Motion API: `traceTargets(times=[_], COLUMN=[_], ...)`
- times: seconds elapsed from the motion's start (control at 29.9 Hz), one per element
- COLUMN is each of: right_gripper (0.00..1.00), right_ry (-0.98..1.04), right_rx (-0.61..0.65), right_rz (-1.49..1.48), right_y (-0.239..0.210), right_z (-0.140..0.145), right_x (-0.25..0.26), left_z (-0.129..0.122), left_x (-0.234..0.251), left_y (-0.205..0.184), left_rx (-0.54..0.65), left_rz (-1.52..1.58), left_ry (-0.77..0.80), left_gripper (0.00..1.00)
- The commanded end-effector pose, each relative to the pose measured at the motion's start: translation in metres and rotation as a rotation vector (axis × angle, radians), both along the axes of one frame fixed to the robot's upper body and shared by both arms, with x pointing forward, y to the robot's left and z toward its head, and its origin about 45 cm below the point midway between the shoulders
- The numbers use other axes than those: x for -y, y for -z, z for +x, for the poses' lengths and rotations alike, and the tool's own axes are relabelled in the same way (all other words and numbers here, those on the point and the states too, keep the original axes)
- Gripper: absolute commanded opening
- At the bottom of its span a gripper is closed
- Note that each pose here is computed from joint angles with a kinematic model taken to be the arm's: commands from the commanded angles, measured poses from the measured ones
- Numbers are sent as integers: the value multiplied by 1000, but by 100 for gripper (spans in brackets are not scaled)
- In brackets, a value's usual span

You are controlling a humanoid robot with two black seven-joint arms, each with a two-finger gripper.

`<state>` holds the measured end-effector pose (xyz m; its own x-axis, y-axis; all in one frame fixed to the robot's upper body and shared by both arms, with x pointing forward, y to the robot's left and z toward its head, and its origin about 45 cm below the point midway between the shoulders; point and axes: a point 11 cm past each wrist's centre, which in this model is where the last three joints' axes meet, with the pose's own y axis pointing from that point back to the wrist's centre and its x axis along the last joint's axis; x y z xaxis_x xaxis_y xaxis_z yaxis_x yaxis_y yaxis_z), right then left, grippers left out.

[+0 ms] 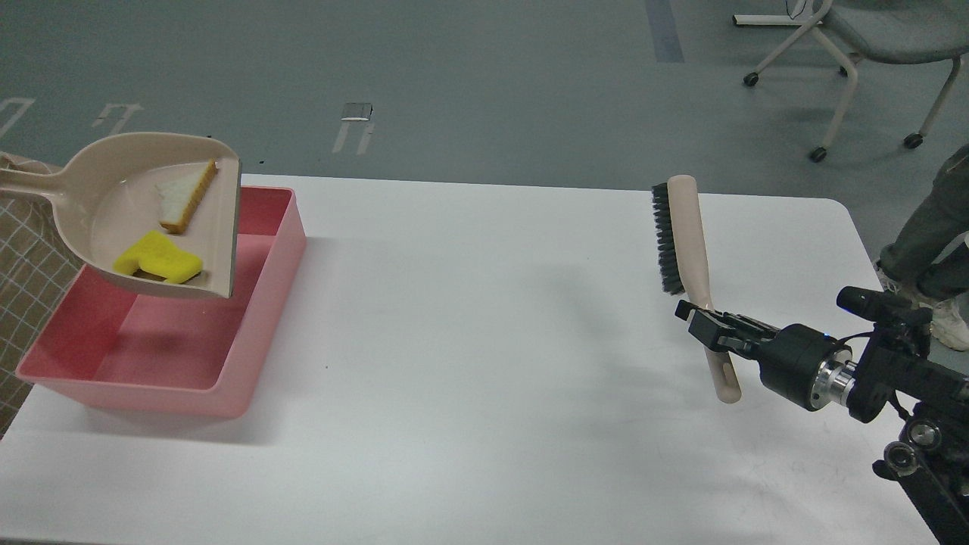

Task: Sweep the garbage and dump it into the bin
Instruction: 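Tilt the dustpan over the pink bin to dump the sponge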

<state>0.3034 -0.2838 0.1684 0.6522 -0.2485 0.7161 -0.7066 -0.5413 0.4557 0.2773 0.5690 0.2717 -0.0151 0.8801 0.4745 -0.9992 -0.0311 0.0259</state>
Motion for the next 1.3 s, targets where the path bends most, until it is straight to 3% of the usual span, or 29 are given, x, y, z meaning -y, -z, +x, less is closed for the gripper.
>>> traceTargets(times=[0.0, 0.3, 0.7, 0.94, 1.27], right_gripper=[24, 24, 25, 25, 25], right_ry=[1, 4, 0, 0, 2], right_rx=[-1, -7, -7, 0, 0], right_rz=[0, 5, 18, 28, 28], right_y=[0, 3, 3, -1, -1], right_z=[0, 1, 1, 2, 2], right_x=[0, 1, 3, 2, 3], left_z=[-4, -7, -2, 9, 17], left_x=[-11, -37, -26, -16, -1], left_y=[-1, -26, -25, -55, -65], left_rx=[-21, -40, -102, -66, -6], left_rz=[42, 161, 325, 480, 634], left_ry=[-20, -65, 17, 58, 78], left_gripper=[0, 0, 0, 0, 0])
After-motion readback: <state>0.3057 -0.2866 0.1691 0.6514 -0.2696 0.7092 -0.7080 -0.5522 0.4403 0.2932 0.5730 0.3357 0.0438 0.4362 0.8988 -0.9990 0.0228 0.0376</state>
